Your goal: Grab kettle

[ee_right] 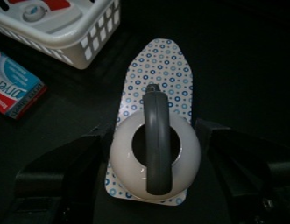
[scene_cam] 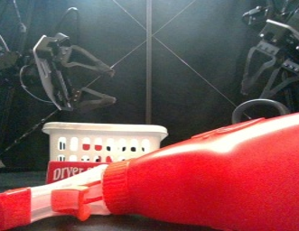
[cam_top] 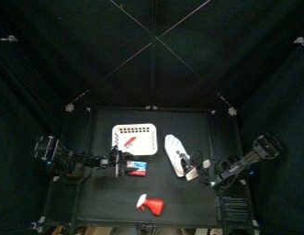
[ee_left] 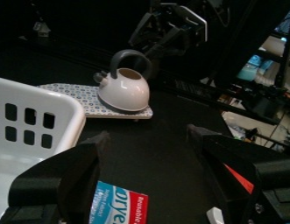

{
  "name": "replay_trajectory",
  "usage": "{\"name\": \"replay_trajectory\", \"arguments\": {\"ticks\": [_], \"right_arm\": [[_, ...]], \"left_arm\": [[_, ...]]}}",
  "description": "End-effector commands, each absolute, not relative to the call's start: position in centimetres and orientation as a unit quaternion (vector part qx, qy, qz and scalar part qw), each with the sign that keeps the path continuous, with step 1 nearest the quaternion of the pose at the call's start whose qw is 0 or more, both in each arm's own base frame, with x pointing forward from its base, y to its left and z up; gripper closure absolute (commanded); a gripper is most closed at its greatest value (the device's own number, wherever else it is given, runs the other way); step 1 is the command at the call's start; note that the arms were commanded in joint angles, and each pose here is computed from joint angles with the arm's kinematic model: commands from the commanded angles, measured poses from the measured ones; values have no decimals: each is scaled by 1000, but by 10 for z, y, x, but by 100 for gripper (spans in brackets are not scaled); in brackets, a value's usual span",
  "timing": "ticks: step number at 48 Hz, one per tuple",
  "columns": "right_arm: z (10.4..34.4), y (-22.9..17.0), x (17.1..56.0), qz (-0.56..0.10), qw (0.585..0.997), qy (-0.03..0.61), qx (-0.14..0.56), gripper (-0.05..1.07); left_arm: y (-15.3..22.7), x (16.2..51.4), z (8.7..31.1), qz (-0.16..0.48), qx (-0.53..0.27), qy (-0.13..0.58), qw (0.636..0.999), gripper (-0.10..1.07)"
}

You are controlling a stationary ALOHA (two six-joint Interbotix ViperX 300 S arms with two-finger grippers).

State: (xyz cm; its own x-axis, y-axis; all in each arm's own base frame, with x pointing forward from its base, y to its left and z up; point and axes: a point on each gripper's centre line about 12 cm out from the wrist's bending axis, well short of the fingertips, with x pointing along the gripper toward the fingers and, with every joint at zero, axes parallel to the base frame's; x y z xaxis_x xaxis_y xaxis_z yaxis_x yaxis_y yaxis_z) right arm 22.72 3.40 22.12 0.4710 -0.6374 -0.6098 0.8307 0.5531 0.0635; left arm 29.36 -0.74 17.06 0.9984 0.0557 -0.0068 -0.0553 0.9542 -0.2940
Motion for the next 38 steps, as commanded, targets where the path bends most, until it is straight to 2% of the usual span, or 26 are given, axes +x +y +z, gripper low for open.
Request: {"name": "replay_trajectory", "arguments": {"ticks": [1,10,16,38], "right_arm": [[220,30,230,-427,840,271,199,-1],[209,22,233,-418,837,281,216,0],[203,19,232,-413,836,287,218,6],[208,18,232,-409,838,281,228,46]], "left_arm": [[-8,298,177,26,-149,-14,988,-6],[-8,298,177,26,-149,-14,988,-6],[-8,298,177,26,-149,-14,988,-6],[-8,298,177,26,-149,-14,988,-6]]}}
